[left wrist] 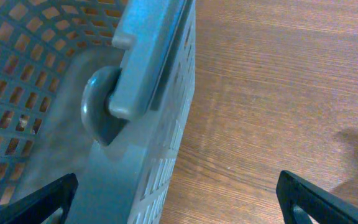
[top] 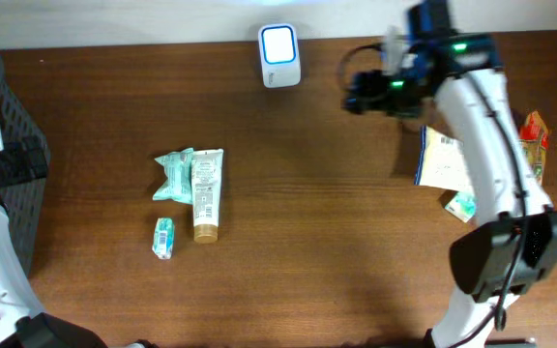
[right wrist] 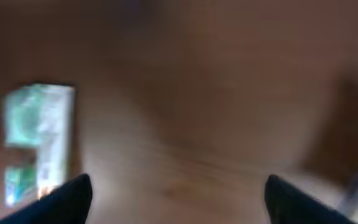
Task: Scan the item barcode
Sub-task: 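Move the right gripper to the white tube and grasp it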
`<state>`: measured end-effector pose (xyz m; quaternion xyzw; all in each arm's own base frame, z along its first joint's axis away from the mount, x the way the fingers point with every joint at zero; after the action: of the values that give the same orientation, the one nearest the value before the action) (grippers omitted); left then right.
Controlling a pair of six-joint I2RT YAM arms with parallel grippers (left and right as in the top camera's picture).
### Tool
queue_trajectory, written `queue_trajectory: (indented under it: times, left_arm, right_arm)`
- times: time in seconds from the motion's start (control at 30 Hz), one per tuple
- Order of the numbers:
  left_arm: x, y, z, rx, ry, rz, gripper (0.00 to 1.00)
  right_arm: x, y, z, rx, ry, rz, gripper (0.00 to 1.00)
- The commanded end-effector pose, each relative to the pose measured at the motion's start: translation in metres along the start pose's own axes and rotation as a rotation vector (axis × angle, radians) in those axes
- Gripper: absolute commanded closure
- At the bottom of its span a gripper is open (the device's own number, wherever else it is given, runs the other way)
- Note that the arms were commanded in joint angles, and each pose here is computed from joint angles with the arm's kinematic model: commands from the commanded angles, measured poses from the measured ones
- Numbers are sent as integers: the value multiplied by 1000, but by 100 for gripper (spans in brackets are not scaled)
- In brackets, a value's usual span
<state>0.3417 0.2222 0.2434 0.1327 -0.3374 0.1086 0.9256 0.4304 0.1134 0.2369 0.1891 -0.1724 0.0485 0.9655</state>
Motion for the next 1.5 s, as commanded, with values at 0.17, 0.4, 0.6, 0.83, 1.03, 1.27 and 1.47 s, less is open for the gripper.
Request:
queue_trajectory:
  times: [0.17, 0.4, 0.6, 0.83, 1.03, 1.27, 1.47]
  left_arm:
    - [1, 0, -1, -8, -3, 5, 1]
    - [1, 0, -1, -9, -2, 5, 1]
    - [1, 0, -1, -8, -3, 5, 1]
    - [1, 0, -1, -8, -3, 5, 1]
    - [1, 0, -1, -8, -3, 4, 1]
    - [1, 0, -1, -8, -3, 4, 1]
    - [1, 0, -1, -9, -2, 4, 1]
  right_arm:
    - [-41, 131, -140, 210, 205, 20, 11]
    - [-103, 181, -218, 372, 403, 122, 27]
    - [-133, 247, -223, 464, 353, 350, 73]
    - [-187, 264, -255, 276, 398, 377, 96]
    - [-169, 171, -239, 21, 539, 153, 96]
    - [-91, 54, -224, -51, 441, -1, 96]
    - [-43, 70, -191, 69, 287, 133, 87]
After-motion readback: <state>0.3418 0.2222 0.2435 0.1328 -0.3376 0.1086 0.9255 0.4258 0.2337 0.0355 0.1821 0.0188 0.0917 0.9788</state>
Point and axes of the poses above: each gripper's point midway between its finger pads, its own z axis back along the fingers, its own y axis along the line the jaws close on, x = y × z, the point moved 3 cm from there along z, back along the fingers, and after that the axes turned 2 degrees about z, right-handed, at the moved point
